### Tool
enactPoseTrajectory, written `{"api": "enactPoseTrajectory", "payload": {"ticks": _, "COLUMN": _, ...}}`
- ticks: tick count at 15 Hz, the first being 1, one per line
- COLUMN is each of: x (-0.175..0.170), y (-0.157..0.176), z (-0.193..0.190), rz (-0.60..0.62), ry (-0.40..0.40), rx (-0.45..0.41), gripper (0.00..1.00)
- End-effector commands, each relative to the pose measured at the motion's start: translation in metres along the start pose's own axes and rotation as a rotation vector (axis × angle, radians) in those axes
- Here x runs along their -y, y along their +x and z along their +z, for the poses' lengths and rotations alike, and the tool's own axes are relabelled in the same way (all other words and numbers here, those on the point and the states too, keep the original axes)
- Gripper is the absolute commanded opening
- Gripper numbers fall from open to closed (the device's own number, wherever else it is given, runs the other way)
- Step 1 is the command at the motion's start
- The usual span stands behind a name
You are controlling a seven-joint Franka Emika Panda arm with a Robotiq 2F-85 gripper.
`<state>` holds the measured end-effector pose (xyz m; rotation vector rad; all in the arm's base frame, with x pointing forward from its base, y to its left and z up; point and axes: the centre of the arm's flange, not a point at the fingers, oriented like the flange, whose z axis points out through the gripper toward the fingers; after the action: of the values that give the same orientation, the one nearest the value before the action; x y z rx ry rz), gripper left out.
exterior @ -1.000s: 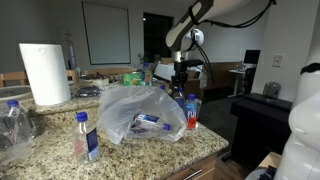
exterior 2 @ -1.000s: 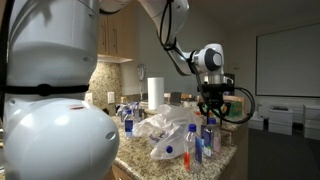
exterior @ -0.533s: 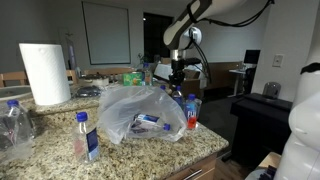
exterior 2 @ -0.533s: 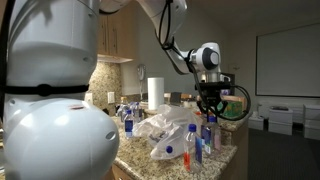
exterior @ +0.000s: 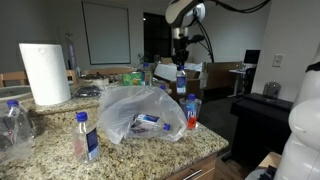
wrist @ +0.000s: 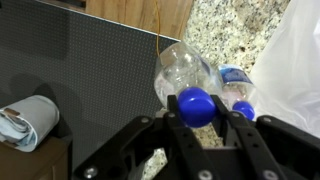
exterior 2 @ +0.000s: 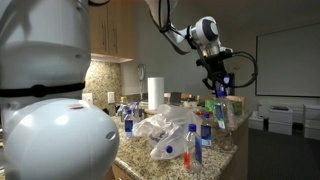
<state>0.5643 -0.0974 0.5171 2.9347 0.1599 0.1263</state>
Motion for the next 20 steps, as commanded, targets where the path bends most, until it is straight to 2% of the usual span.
{"api": "enactPoseTrajectory", "payload": {"ticks": 1, "x": 0.005, "y": 0.003, "z": -0.101, "rz": -0.001, "ry": -0.082, "rx": -0.006, "gripper": 0.12}}
{"api": "enactPoseTrajectory", "payload": {"ticks": 4, "x": 0.040, "y": -0.018, "z": -0.169, "rz": -0.095, "ry": -0.065, "rx": -0.009, "gripper": 0.12}}
{"api": "enactPoseTrajectory", "payload": {"ticks": 7, "x": 0.091, "y": -0.053, "z": -0.192, "rz": -0.236, "ry": 0.011, "rx": 0.023, "gripper": 0.12}}
{"api": "enactPoseTrajectory", "payload": {"ticks": 10, "x": 0.136, "y": -0.081, "z": -0.179, "rz": -0.368, "ry": 0.090, "rx": 0.075, "gripper": 0.12}}
{"api": "enactPoseTrajectory", "payload": {"ticks": 12, "x": 0.165, "y": -0.096, "z": -0.160, "rz": -0.455, "ry": 0.156, "rx": 0.090, "gripper": 0.12}}
{"api": "enactPoseTrajectory", "payload": {"ticks": 16, "x": 0.221, "y": -0.120, "z": -0.109, "rz": -0.647, "ry": 0.234, "rx": 0.122, "gripper": 0.11}}
{"api": "enactPoseTrajectory", "payload": {"ticks": 19, "x": 0.264, "y": -0.129, "z": -0.067, "rz": -0.743, "ry": 0.254, "rx": 0.125, "gripper": 0.11}}
{"api": "enactPoseTrajectory", "payload": {"ticks": 20, "x": 0.279, "y": -0.132, "z": -0.052, "rz": -0.768, "ry": 0.237, "rx": 0.119, "gripper": 0.11}}
